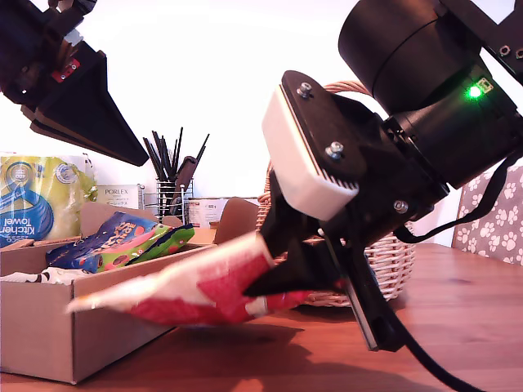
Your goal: Move the bags of Easter eggs from the cardboard box on the left into the woven basket on the right side.
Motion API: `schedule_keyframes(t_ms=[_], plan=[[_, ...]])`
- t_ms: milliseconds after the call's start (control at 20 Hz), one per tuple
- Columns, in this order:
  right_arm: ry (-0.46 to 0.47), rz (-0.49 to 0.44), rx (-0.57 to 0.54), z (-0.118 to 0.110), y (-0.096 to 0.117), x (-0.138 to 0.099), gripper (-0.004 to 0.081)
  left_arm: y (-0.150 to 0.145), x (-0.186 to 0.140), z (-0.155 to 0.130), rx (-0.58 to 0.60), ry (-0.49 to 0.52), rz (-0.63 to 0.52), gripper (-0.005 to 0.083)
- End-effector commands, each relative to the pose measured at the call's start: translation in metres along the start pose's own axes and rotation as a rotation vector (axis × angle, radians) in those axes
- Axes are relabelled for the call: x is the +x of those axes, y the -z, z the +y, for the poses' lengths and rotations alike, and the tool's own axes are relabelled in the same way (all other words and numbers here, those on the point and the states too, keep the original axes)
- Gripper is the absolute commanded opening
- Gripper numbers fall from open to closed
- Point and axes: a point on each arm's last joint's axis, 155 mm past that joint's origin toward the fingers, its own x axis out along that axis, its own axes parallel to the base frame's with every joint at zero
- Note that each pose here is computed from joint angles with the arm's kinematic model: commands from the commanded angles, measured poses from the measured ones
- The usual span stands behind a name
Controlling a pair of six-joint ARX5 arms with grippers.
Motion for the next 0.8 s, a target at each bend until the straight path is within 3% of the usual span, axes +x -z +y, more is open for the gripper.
schedule_keyframes(t_ms=[0, 250, 400, 600, 750], plan=[[0.002, -0.009, 0.001, 0.002, -0.001, 0.002, -0.0013, 0.003, 0.002, 0.001, -0.011, 0.003, 0.006, -0.0022], [0.132, -0.050, -0.015, -0.035, -0.017, -0.011, -0.0013, 0.004, 0.001, 0.008, -0.024, -0.015, 0.006, -0.0022], [0.226, -0.047, 0.042, -0.064, -0.022, -0.031, -0.0013, 0.005, -0.001, 0.017, -0.045, -0.048, 0.008, -0.0022], [0.350, -0.068, 0.036, -0.099, -0.035, -0.062, -0.0013, 0.006, -0.004, 0.032, -0.086, -0.107, 0.008, -0.0022], [0.379, -0.077, 0.090, -0.109, -0.038, -0.076, -0.0013, 0.005, -0.005, 0.036, -0.092, -0.120, -0.001, -0.0022]])
